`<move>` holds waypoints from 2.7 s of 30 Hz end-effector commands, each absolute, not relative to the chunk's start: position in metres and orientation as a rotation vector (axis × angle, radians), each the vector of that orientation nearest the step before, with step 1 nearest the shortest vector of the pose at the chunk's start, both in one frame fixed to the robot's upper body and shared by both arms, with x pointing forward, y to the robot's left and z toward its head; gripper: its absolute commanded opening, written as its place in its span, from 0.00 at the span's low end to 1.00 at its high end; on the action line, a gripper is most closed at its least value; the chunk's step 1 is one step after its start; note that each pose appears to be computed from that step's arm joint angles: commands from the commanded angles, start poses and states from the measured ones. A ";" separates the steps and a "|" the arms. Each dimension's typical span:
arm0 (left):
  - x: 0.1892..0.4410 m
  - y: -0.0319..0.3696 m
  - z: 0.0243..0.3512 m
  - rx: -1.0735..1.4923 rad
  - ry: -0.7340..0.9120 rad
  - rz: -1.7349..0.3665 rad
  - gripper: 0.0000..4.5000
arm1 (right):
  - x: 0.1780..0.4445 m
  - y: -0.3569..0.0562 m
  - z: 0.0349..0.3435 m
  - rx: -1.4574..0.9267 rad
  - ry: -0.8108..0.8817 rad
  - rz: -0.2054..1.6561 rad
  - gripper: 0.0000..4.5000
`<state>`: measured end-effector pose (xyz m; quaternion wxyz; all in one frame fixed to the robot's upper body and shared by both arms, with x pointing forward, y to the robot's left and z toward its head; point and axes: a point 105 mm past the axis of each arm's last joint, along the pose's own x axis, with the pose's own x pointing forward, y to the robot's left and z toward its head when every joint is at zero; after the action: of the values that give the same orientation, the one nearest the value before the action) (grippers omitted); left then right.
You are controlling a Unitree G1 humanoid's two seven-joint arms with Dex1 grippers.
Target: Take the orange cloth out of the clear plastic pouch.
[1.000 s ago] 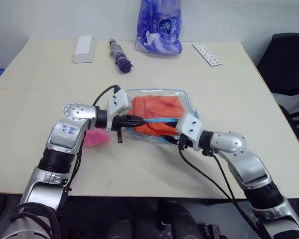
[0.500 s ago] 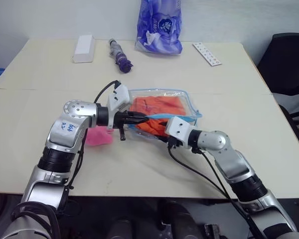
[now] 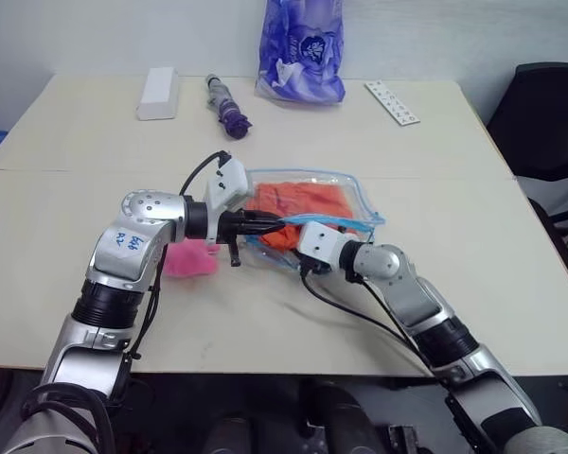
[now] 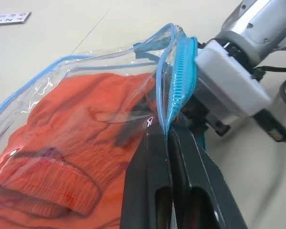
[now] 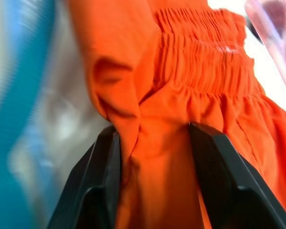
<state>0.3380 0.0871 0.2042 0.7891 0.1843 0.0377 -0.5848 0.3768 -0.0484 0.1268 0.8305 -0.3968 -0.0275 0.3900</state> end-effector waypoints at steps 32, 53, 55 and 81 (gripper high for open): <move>0.362 0.015 0.224 0.299 -0.033 -1.260 0.00 | 0.278 -0.061 0.124 -0.971 -0.080 1.383 0.01; 0.438 0.106 0.195 0.644 0.064 -0.726 0.00 | 0.217 -0.156 0.102 -1.136 0.197 1.410 0.01; 0.428 0.116 0.190 0.669 0.079 -0.766 0.00 | 0.229 -0.173 0.109 -1.146 0.201 1.279 0.01; 0.321 0.137 0.164 0.722 0.145 -1.213 0.29 | 0.289 -0.231 0.155 -0.503 0.143 0.648 0.40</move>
<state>0.3209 0.1348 0.1448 0.7509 0.3352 0.1005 -0.5601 0.2930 -0.2280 0.1282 0.9078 -0.2575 0.0977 0.3162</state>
